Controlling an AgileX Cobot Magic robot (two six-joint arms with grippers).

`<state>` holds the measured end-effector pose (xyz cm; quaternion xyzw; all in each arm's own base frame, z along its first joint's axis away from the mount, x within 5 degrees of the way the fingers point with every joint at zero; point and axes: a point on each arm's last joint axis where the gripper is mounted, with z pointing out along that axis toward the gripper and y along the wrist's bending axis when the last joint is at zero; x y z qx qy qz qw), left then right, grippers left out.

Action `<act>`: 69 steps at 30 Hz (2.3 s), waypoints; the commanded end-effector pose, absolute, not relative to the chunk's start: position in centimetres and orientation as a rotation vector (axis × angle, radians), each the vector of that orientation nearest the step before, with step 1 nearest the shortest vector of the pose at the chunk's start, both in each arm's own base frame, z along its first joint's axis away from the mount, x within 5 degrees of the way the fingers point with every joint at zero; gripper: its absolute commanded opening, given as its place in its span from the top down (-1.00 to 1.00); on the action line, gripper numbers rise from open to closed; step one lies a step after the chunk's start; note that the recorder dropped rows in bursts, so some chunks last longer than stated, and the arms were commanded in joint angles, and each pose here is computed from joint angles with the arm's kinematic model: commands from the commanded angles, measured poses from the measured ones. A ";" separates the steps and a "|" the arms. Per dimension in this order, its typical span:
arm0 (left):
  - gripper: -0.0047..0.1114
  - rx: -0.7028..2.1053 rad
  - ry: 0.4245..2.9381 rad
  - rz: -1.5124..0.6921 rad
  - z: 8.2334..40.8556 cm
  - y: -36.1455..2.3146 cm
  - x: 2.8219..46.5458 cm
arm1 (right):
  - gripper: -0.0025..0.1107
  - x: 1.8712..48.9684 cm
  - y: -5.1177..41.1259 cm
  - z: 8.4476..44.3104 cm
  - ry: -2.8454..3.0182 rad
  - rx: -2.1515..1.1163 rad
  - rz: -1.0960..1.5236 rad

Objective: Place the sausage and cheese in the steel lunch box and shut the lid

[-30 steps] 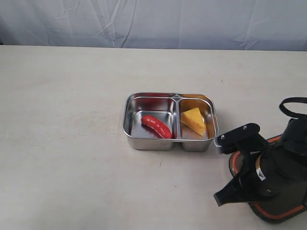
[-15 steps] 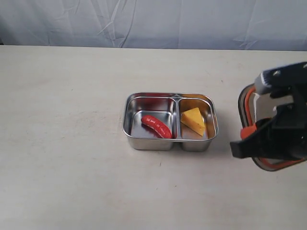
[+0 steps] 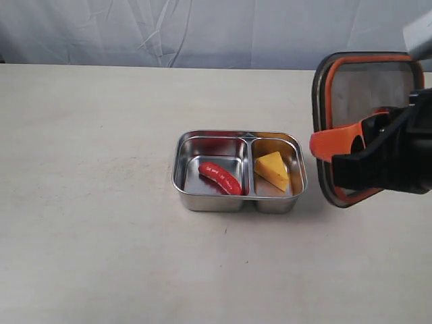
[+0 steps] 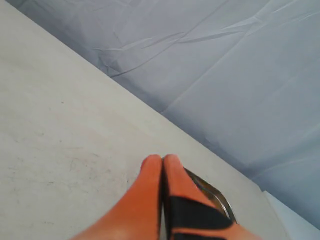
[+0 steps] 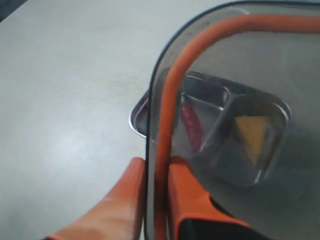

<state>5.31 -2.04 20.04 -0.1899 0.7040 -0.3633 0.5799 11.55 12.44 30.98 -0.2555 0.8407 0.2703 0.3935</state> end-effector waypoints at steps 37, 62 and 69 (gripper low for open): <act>0.92 0.277 1.582 -0.751 27.0 -5.6 7.7 | 0.97 12.1 12.7 32.9 1.883 -0.269 1.012; 0.13 0.990 1.717 -1.135 25.1 -16.2 20.6 | 0.97 13.8 13.1 33.7 1.877 0.164 1.220; 0.13 1.066 1.715 -0.872 26.7 -19.8 21.0 | 0.97 14.4 14.0 36.0 1.843 0.142 1.270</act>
